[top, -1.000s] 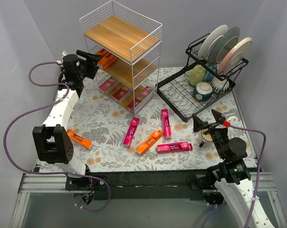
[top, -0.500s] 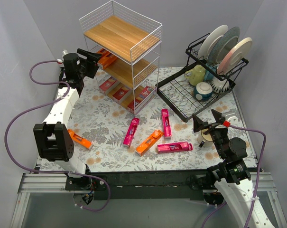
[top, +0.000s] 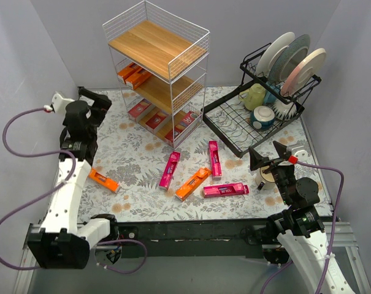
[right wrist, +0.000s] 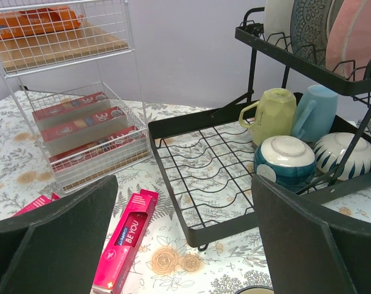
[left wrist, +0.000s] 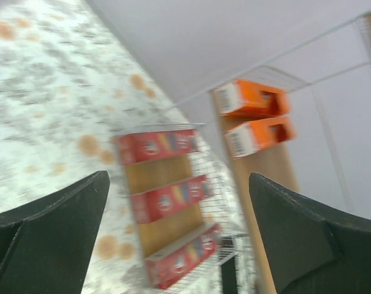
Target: Place and organize the toothpastes onto the shelf
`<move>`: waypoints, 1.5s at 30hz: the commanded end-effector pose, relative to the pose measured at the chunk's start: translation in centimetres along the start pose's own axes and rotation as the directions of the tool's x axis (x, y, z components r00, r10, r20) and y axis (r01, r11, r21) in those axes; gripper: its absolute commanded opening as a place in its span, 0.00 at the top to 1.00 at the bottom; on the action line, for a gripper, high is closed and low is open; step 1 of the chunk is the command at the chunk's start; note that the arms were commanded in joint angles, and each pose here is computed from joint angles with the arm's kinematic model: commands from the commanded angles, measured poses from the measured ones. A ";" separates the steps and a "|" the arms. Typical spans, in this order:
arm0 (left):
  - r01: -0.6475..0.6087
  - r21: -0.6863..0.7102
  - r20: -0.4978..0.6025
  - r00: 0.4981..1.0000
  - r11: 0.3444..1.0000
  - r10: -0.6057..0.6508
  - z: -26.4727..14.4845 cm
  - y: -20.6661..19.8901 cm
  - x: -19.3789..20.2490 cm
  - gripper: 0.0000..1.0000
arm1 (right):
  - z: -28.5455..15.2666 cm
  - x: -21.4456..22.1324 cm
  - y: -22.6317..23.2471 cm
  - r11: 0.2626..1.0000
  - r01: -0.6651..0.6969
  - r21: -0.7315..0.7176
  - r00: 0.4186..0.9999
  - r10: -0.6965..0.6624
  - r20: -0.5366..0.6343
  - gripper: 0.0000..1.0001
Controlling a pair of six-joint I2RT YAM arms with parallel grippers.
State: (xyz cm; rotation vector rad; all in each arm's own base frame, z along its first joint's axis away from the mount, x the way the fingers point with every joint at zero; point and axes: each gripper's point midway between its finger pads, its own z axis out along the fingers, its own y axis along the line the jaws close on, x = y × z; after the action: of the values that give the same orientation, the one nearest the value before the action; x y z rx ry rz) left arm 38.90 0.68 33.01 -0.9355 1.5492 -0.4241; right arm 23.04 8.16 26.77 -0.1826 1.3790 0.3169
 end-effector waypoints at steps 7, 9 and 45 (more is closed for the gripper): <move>-0.131 -0.618 -0.105 0.991 0.776 0.084 -7.3 20.3 6.5 0.02 | -0.1 -3.2 0.6 1.000 -0.021 -0.023 0.995 0.023 0.096 0.01; -0.133 -0.683 -0.127 0.990 0.718 0.062 -8.7 22.8 7.9 0.02 | -0.1 -3.1 0.6 0.999 -0.024 -0.023 0.995 0.026 0.093 0.01; -0.399 -0.573 -0.501 0.862 0.716 0.079 -3.1 26.5 17.9 0.50 | -0.1 -3.0 0.5 0.999 -0.034 -0.016 0.995 0.036 0.095 0.01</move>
State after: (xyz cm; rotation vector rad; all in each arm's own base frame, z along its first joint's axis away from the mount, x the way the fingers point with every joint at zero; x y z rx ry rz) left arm 24.03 4.05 2.01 -1.3671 2.2453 0.3081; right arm 22.91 8.36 26.93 -0.1715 1.3751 0.3430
